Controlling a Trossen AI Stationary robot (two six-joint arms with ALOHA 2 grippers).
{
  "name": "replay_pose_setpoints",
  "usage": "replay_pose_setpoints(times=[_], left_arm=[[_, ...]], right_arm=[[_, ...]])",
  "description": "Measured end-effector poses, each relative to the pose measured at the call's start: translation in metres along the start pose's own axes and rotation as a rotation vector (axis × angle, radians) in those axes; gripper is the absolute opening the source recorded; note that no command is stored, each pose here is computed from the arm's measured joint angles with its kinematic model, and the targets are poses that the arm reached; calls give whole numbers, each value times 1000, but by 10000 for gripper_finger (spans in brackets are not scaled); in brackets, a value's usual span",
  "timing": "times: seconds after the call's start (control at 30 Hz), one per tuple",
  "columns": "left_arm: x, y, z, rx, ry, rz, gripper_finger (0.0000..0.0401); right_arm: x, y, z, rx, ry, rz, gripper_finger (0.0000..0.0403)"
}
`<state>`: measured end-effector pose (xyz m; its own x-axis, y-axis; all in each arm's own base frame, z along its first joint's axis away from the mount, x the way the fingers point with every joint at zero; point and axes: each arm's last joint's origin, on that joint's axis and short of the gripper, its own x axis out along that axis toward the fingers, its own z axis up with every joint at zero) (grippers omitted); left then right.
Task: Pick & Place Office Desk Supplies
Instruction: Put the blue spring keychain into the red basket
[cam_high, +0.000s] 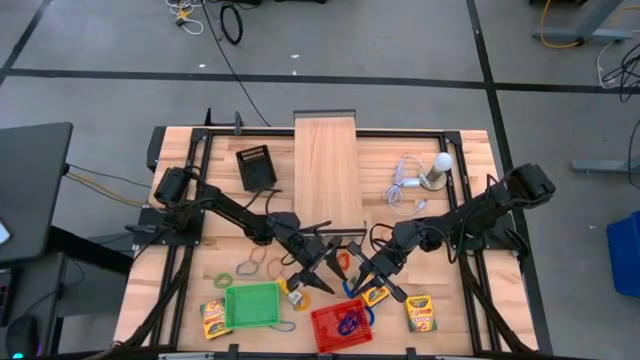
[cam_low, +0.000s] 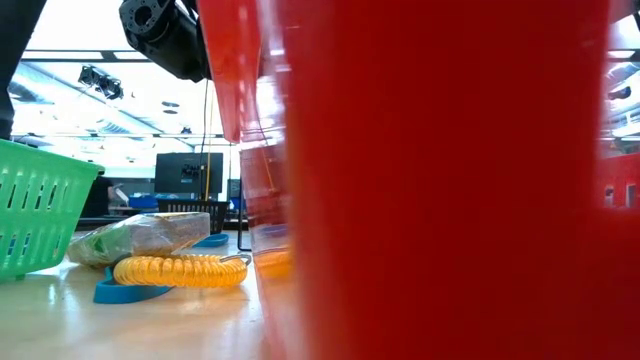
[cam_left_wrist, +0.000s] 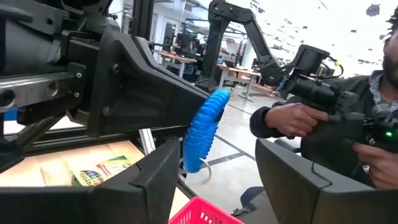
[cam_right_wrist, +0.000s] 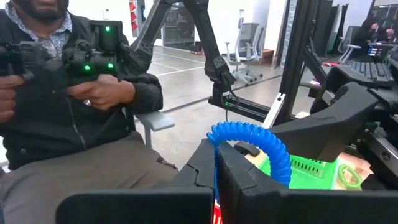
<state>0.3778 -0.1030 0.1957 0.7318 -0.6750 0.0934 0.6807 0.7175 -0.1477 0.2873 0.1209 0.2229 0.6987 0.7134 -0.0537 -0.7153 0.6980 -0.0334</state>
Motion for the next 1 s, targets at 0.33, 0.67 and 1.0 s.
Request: replay_pose_setpoints(times=[0.33, 0.67, 1.0], left_arm=[[2, -5, -1, 2, 5, -32, 213], [5, -10, 0, 17, -16, -12, 213], [10, -23, 0, 65, -32, -87, 213]], right_arm=[[3, 7, 1, -1, 0, -17, 0], [6, 12, 1, -22, 3, -65, 0], [8, 17, 1, -25, 2, -53, 0]])
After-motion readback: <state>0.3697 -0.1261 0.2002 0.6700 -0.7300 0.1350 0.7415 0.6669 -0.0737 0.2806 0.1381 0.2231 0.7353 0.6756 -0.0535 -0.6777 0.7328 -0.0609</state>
